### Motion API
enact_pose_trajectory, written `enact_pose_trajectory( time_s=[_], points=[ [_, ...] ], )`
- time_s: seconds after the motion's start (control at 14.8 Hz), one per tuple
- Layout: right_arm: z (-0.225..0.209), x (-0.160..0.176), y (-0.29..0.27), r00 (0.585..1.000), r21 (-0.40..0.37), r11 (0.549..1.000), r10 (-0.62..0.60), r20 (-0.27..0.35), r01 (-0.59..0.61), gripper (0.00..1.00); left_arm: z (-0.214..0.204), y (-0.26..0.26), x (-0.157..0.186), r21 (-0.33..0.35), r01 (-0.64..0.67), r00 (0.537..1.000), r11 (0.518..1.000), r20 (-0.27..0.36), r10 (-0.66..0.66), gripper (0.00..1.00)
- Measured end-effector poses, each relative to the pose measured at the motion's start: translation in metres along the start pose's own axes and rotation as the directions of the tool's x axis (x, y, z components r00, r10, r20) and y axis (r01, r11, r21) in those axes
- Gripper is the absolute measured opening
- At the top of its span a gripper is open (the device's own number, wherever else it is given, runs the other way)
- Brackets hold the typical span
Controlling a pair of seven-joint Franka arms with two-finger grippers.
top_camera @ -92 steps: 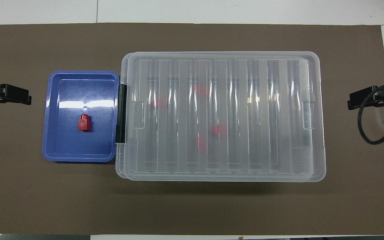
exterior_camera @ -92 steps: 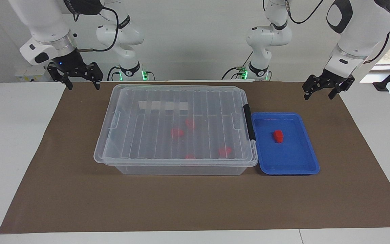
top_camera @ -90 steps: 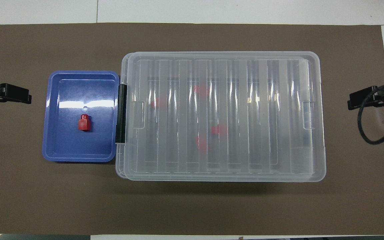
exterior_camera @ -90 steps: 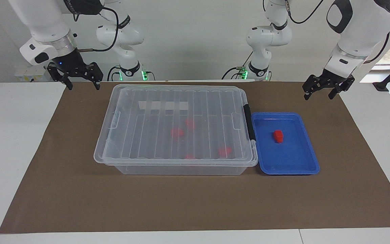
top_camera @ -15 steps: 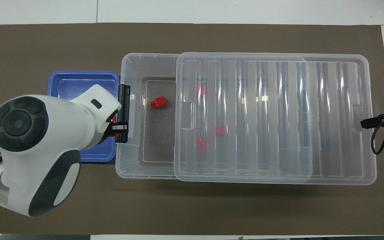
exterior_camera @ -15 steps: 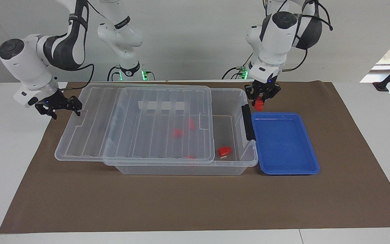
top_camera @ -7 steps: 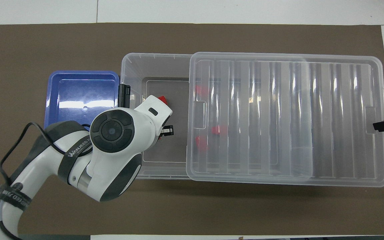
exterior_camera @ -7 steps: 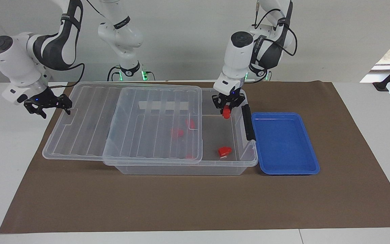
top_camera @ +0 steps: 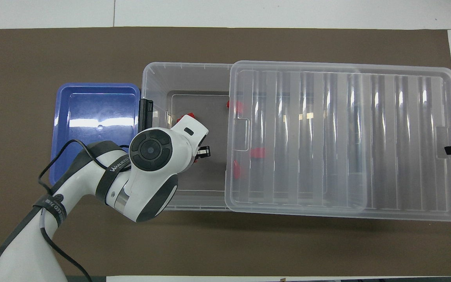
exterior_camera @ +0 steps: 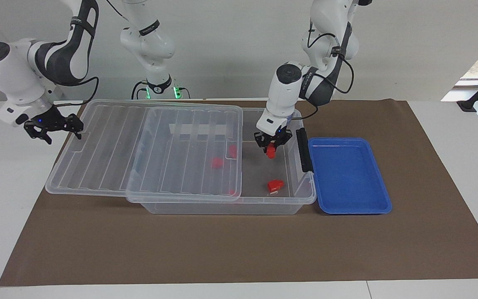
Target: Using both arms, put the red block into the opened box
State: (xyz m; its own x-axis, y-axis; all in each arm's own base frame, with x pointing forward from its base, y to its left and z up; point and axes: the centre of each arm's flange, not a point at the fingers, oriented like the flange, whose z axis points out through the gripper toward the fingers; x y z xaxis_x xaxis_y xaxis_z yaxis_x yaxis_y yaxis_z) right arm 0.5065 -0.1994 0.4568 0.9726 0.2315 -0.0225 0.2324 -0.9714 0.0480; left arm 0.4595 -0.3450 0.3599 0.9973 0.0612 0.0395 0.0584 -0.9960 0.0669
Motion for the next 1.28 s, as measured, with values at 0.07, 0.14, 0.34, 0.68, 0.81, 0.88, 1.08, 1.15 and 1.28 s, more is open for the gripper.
enact_pose_trajectory(
  time_s=[0.07, 0.14, 0.34, 0.68, 0.81, 0.88, 1.08, 1.15, 1.28],
  points=[
    [0.0, 0.001, -0.001, 1.0, -0.001, 1.0, -0.002, 0.0, 0.002, 1.0, 0.007, 0.0, -0.002, 0.002, -0.002, 1.0, 1.0, 0.006, 0.002, 0.34],
    [-0.001, 0.002, -0.002, 1.0, -0.002, 1.0, -0.005, -0.002, 0.005, 1.0, 0.015, 0.001, -0.004, 0.007, -0.006, 1.0, 1.0, 0.016, 0.006, 0.34],
    [-0.015, 0.014, -0.012, 1.0, -0.003, 1.0, -0.024, -0.003, 0.024, 1.0, 0.029, 0.003, -0.009, 0.02, -0.011, 0.999, 1.0, 0.039, 0.01, 0.34],
    [-0.07, 0.051, -0.074, 0.998, 0.012, 0.999, 0.049, 0.042, -0.05, 1.0, 0.024, 0.002, -0.005, 0.016, -0.006, 1.0, 1.0, 0.031, 0.005, 0.85],
    [-0.096, 0.063, -0.101, 0.993, 0.007, 0.994, 0.11, 0.045, -0.111, 1.0, 0.01, 0.003, -0.003, 0.009, -0.005, 1.0, 1.0, 0.016, 0.005, 1.0],
    [-0.109, 0.068, -0.113, 0.99, 0.005, 0.991, 0.136, 0.041, -0.136, 1.0, -0.002, 0.003, -0.002, 0.01, -0.005, 1.0, 1.0, 0.01, 0.004, 1.0],
    [-0.145, 0.069, -0.13, 0.987, 0.016, 0.988, 0.153, 0.044, -0.154, 1.0, -0.04, 0.0, -0.005, 0.018, -0.003, 1.0, 1.0, -0.004, 0.003, 1.0],
    [-0.153, 0.069, -0.135, 0.987, 0.016, 0.988, 0.151, 0.046, -0.152, 1.0, -0.053, -0.002, -0.007, 0.02, -0.002, 1.0, 1.0, -0.011, 0.002, 1.0],
    [-0.159, 0.071, -0.143, 0.987, 0.016, 0.988, 0.151, 0.047, -0.152, 1.0, -0.079, -0.012, -0.009, 0.027, 0.013, 1.0, 1.0, -0.023, -0.012, 1.0]
  ],
)
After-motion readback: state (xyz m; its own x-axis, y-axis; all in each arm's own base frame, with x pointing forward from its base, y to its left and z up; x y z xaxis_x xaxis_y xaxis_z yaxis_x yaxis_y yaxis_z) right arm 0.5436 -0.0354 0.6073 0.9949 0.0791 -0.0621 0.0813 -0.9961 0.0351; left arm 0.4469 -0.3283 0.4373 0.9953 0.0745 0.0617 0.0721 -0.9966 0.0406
